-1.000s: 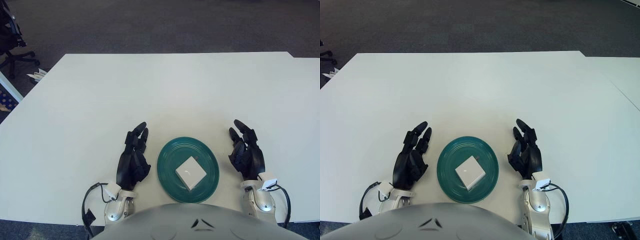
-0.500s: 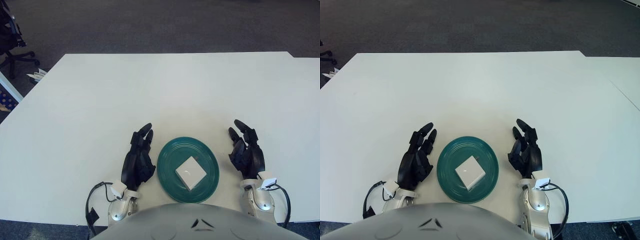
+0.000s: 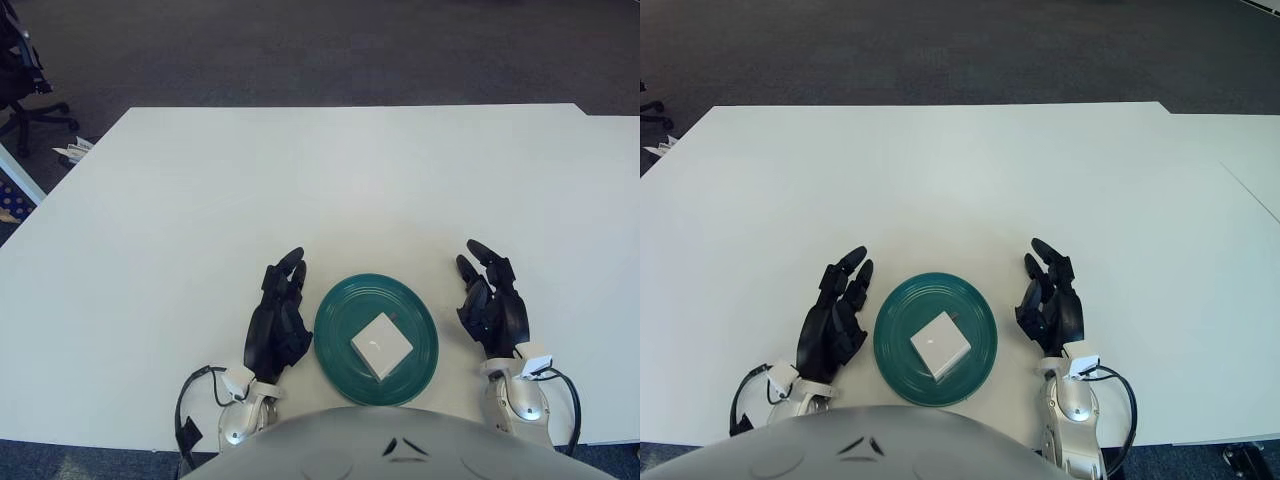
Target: Put the charger into the plate.
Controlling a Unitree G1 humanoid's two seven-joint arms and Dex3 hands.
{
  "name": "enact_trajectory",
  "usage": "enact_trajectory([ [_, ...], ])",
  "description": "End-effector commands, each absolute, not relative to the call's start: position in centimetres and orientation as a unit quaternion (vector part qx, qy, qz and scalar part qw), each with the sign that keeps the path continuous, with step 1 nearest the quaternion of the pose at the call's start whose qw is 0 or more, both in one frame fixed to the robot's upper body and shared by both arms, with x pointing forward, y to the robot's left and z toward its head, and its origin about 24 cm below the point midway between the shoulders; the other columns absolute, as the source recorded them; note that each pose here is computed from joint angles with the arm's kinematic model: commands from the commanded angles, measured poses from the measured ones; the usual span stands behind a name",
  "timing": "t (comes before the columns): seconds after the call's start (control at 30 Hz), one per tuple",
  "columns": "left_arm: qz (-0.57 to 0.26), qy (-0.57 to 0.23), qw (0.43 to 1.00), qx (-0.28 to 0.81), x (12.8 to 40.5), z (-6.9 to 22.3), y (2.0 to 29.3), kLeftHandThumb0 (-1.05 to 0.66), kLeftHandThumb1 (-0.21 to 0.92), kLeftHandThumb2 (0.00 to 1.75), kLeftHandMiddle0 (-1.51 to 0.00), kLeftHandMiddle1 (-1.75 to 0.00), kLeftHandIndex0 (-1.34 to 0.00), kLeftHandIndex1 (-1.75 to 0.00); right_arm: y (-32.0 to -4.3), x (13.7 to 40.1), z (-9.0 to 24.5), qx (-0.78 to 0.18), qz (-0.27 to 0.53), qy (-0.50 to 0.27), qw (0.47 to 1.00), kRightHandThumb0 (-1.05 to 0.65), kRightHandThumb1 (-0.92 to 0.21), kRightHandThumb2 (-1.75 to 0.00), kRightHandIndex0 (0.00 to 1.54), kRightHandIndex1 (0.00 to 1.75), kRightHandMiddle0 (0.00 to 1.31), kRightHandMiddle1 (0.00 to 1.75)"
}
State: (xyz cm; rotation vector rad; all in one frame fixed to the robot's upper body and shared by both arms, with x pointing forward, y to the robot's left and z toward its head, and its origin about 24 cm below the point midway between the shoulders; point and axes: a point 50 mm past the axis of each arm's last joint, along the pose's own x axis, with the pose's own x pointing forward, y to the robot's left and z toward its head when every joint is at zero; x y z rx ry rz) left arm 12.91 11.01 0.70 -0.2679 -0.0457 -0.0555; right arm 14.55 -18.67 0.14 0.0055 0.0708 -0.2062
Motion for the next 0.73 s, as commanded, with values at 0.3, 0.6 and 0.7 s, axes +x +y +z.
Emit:
enact_trajectory([
  [0.3,-0.01,0.015,0.989,-0.146,12.46,-0.34,11.29,-0.97,0.92,0.91,-0.31,-0.01,0.0,-0.86,-18.2,13.2,-2.42,0.023,-0.095,0.121,0.988,-0.87,-0.92,-0.93,0.3,0.0,0.01,0.77],
  [0.6,-0.021,0.02,0.988,-0.149,12.49,-0.47,11.28,-0.99,0.92,0.94,-0.29,0.0,0.0,-0.81,-18.24,13.21,-2.44,0.028,-0.094,0.122,0.988,-0.87,-0.92,-0.93,0.29,0.0,0.0,0.77],
  [0.7,-0.025,0.017,0.988,-0.151,12.5,-0.49,11.23,-1.0,0.92,0.95,-0.29,0.0,0.0,-0.79,-18.25,13.21,-2.45,0.028,-0.094,0.123,0.988,-0.87,-0.92,-0.92,0.3,0.01,0.0,0.76],
])
